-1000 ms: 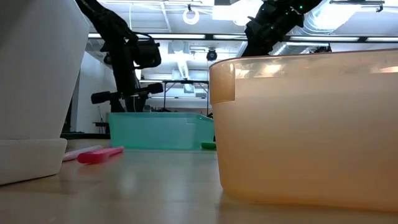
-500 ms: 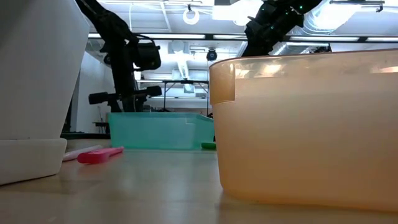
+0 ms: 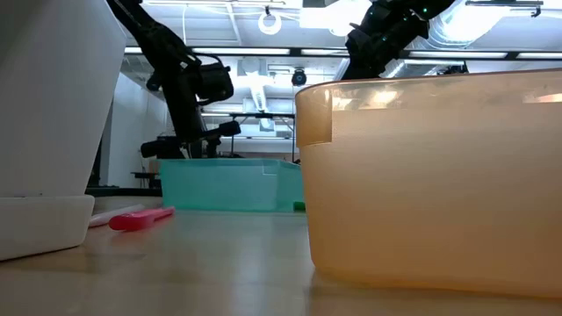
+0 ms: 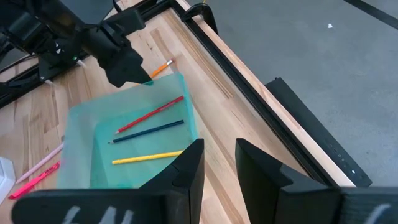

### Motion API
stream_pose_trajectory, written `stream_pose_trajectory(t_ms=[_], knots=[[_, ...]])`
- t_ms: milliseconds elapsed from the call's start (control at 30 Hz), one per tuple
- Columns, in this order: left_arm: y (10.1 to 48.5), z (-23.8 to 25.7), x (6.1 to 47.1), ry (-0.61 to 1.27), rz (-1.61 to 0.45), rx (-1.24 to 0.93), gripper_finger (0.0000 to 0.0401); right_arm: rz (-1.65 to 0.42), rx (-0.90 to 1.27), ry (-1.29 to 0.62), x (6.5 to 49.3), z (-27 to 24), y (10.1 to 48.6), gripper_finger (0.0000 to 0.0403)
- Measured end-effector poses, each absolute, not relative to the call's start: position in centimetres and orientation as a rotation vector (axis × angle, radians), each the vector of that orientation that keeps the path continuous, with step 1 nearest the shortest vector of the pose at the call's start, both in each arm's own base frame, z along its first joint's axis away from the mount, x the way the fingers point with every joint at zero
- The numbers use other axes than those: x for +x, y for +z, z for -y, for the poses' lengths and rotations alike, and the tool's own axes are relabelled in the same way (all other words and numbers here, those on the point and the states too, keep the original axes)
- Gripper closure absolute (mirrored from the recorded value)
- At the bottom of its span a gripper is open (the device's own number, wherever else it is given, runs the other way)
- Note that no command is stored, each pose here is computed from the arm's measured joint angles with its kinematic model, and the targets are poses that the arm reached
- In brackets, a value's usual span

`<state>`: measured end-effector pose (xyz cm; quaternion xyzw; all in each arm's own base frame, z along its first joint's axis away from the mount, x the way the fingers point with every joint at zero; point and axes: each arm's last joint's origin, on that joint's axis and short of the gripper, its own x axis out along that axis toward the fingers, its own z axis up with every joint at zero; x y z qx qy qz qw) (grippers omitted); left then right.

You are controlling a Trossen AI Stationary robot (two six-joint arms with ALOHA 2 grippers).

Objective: Sort pens & pencils
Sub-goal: Put the orange pencil into the green bin

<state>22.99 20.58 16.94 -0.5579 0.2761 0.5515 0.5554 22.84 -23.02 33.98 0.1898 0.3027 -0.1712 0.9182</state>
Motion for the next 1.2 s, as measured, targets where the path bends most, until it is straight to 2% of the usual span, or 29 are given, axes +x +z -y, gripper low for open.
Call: stream_pose_trajectory(t_ms=[300,567,1200], knots=[[17.5,-20.9,23.0,1.332,-0.649,-1.268,0.0247,-0.622,0.390,-0.352,22.8,23.0,34.0,0.0320],[19.1,-20.9,22.0,1.480,-0.802,-1.192,0.0247,-0.622,0.390,-0.352,22.8,23.0,34.0,0.0320],[17.8,-21.0,21.5,1.448,-0.937,-1.239,0.0247,-0.622,0.390,-0.352,22.8,23.0,34.0,0.0320]])
